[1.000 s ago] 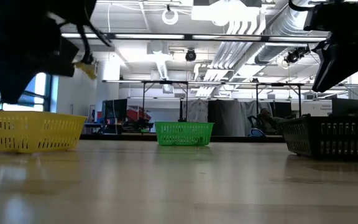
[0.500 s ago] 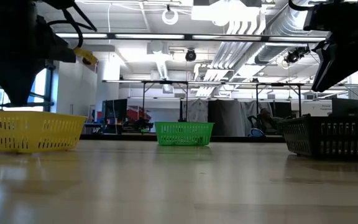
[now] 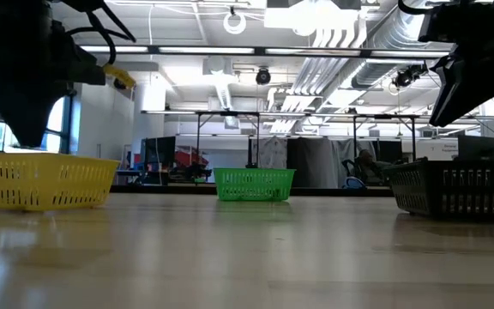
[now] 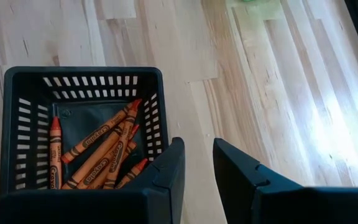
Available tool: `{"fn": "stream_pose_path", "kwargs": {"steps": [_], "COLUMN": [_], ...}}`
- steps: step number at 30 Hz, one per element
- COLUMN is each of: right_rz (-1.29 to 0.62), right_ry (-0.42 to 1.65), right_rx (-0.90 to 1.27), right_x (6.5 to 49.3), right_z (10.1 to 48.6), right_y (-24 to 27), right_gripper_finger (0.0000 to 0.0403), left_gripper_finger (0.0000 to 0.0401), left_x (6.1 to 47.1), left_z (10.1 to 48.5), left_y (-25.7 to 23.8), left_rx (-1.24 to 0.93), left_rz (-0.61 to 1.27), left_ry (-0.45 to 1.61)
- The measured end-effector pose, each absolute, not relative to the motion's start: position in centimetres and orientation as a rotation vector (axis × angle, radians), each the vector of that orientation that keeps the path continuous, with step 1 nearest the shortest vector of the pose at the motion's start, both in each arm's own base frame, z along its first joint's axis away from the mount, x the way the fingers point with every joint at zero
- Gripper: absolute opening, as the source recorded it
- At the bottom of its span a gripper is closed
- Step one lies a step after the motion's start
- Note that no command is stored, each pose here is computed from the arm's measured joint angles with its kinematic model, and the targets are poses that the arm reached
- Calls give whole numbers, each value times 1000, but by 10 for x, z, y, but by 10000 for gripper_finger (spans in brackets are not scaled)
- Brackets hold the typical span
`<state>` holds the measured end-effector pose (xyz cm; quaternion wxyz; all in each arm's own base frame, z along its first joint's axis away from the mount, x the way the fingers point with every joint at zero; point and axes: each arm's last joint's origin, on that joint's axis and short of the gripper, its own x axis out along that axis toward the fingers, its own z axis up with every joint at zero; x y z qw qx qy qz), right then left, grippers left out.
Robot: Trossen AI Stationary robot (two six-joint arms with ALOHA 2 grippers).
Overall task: Sort crayons
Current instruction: Put the blue crayon into the yellow basket, then return to Home Position
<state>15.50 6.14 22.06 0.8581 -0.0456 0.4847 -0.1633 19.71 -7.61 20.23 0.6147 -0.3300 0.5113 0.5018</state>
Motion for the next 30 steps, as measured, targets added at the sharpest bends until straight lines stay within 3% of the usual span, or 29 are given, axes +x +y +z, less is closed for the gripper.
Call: {"fn": "stream_pose_path", "kwargs": {"steps": [8, 16, 23, 30], "right_rz": [-343, -352, -289, -385], "right_ry": [1018, 997, 957, 740], "right_rx": [-96, -114, -158, 35], "right_x": [155, 155, 148, 119], "right_z": [221, 222, 232, 264], "right_y": [61, 60, 55, 19], "right_gripper_finger": [77, 77, 77, 77], "left_gripper_finger": [73, 72, 70, 69], "left_x": [197, 206, 231, 235], "left_z": [202, 211, 233, 235], "left_y": [-76, -78, -90, -92], "left_rx": [-767, -772, -477, -390], "left_rz": [1154, 1127, 893, 851], "left_ry": [1190, 1068, 737, 703]}}
